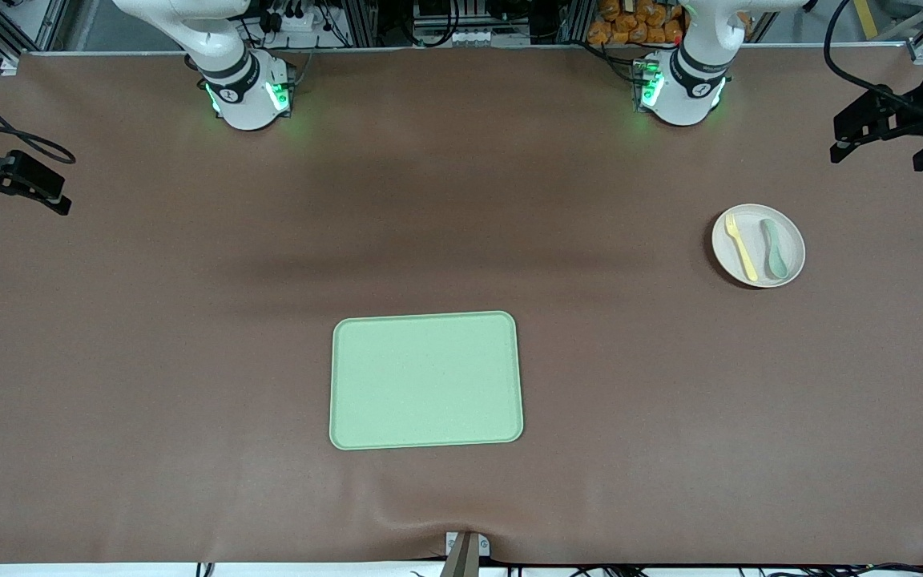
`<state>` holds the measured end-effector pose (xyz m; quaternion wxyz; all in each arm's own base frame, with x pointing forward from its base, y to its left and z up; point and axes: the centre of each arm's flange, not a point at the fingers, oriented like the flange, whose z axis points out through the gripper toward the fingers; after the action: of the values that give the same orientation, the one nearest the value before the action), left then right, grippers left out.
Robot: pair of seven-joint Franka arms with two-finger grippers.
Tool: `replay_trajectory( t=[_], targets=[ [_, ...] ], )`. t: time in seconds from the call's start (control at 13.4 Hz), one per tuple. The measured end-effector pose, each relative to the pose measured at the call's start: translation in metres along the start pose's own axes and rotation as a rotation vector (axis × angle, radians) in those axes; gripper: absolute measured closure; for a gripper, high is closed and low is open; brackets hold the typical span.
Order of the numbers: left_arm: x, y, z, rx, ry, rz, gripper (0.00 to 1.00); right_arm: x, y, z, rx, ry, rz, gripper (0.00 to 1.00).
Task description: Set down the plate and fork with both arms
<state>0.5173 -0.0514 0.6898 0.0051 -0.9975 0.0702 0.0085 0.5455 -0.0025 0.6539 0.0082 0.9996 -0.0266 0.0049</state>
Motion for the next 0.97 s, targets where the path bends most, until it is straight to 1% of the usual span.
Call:
replay_trajectory(
  t=[0.52,0.97],
  targets=[
    [0.000,0.012,0.000,0.001,0.000,0.023,0.00,0.000,0.000,0.000,0.000,0.000,0.000,0.00],
    [0.001,0.010,0.000,0.001,0.004,0.020,0.00,0.000,0.000,0.000,0.000,0.000,0.000,0.00]
  ],
)
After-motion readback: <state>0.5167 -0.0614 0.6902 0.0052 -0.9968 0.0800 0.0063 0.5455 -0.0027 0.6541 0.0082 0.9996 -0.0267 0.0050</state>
